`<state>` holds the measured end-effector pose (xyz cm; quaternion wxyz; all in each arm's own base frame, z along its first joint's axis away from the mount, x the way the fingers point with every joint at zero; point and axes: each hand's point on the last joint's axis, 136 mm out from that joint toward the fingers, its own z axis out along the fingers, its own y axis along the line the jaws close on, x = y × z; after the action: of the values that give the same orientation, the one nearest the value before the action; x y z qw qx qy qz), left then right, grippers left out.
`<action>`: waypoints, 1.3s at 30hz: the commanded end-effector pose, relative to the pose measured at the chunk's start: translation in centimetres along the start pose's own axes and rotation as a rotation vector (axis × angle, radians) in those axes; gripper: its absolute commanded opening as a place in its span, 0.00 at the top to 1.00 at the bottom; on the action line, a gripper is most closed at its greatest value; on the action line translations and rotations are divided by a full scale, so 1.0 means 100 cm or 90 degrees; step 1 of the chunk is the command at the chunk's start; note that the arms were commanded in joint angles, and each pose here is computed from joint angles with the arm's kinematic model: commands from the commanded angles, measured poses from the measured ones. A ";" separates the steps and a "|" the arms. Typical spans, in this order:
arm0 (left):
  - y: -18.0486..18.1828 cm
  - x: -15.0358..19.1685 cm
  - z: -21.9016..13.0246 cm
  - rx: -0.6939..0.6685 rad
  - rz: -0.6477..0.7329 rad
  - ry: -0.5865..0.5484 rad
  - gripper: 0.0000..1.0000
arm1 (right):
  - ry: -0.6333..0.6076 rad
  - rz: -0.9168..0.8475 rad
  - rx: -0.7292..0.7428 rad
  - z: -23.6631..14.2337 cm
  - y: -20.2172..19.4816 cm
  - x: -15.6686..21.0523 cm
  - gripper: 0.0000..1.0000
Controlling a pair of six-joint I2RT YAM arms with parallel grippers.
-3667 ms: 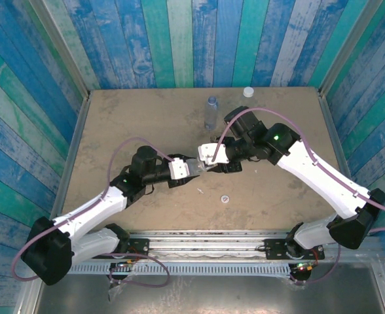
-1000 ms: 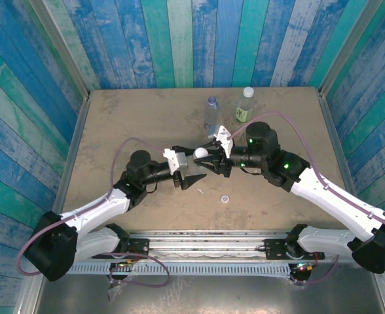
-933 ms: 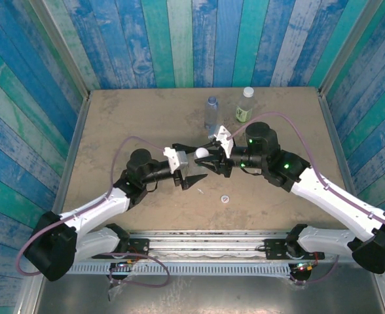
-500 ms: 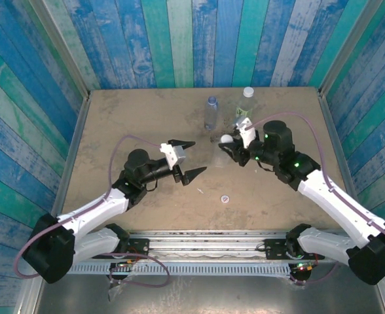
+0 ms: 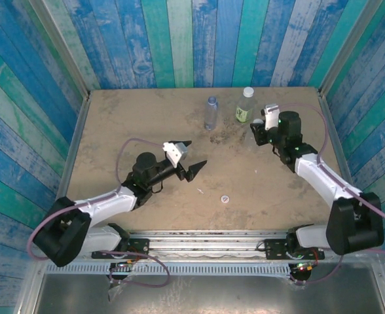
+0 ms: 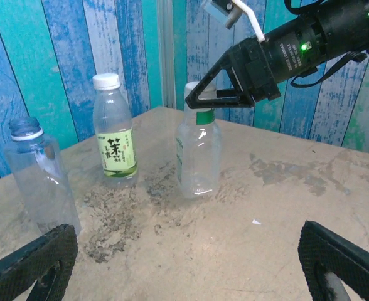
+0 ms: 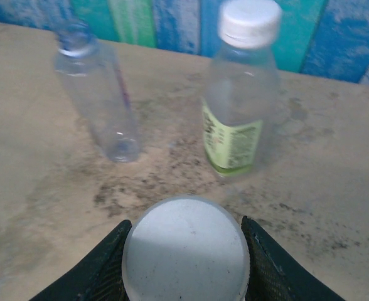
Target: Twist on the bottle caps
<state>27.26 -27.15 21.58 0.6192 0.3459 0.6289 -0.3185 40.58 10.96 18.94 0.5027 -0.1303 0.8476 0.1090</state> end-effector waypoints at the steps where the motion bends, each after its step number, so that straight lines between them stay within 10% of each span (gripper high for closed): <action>1: 0.010 -0.010 0.012 -0.023 -0.008 -0.029 0.06 | -0.026 0.012 0.026 0.009 -0.017 -0.009 0.67; 12: 0.024 0.002 0.034 -0.046 -0.050 -0.005 0.06 | 0.018 -0.007 0.018 0.029 -0.019 0.018 0.58; 27: 0.084 0.023 0.081 -0.119 -0.081 0.061 0.06 | -0.059 -0.042 0.005 -0.022 -0.007 -0.025 0.11; 39: 0.151 0.054 0.151 -0.123 -0.066 0.185 0.06 | -0.124 -0.032 -0.092 -0.089 0.030 -0.051 0.07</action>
<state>47.02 -30.44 20.18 0.5860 0.2697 0.7226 -0.2485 36.07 10.74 28.40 0.5943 -0.1694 0.7747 0.1342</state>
